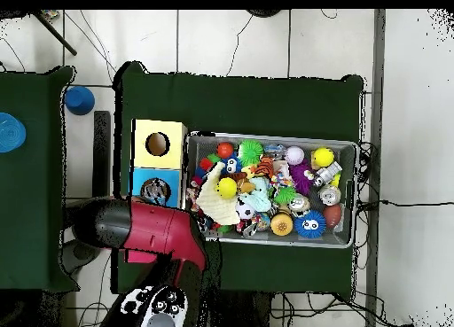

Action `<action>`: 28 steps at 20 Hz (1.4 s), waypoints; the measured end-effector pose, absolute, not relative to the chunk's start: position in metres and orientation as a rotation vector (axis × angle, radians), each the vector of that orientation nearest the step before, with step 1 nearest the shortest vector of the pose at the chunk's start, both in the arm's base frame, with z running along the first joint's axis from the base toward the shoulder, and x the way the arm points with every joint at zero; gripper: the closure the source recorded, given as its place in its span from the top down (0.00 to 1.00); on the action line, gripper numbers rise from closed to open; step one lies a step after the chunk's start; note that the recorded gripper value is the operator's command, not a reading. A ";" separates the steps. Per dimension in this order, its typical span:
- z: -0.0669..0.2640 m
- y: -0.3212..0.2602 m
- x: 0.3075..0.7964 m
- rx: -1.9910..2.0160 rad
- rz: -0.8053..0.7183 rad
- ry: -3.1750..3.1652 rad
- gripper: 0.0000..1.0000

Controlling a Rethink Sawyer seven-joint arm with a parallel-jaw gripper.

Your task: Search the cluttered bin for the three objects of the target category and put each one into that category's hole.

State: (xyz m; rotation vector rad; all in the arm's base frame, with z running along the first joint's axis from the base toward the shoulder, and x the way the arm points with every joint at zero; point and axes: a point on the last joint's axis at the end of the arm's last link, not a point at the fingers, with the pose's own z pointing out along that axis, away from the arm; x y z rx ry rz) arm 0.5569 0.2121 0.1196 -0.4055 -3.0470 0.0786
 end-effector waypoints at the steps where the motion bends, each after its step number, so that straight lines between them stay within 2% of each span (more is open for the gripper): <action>1: 0.119 0.212 0.557 -0.405 0.079 -3.046 0.00; 3: 0.119 0.212 0.556 -0.405 0.080 -3.046 0.00; 4: 0.119 0.212 0.556 -0.404 0.081 -3.045 1.00; 28: 0.112 0.236 0.554 -0.326 0.091 -2.971 1.00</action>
